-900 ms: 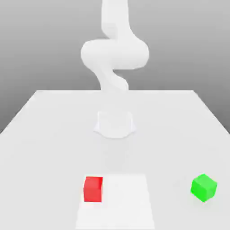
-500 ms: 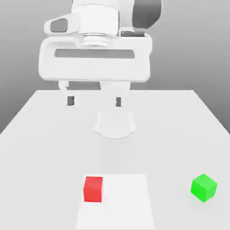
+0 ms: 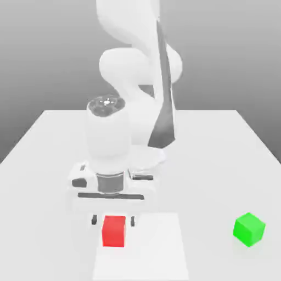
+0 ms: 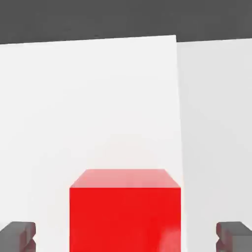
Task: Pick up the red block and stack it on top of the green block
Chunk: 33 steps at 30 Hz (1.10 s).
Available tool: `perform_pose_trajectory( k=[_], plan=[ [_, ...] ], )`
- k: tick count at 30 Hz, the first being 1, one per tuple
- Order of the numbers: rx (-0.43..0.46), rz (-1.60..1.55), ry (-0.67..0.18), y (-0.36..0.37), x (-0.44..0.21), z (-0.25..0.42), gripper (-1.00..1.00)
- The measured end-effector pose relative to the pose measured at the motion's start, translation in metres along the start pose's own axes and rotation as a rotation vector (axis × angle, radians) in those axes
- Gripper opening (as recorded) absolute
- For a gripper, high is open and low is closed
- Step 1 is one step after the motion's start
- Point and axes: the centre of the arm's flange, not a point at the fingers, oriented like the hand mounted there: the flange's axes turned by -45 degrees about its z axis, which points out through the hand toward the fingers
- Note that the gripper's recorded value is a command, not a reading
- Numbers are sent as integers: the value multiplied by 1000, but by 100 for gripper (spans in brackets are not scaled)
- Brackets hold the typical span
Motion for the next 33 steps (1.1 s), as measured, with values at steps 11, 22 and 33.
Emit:
perform_pose_trajectory(
  k=[11,22,33],
  plan=[
    [0,0,0,0,1,-36,-100],
    [0,-550,-1,-269,-16,-91,-100],
    [0,-655,0,-327,-39,-38,100]
  ],
)
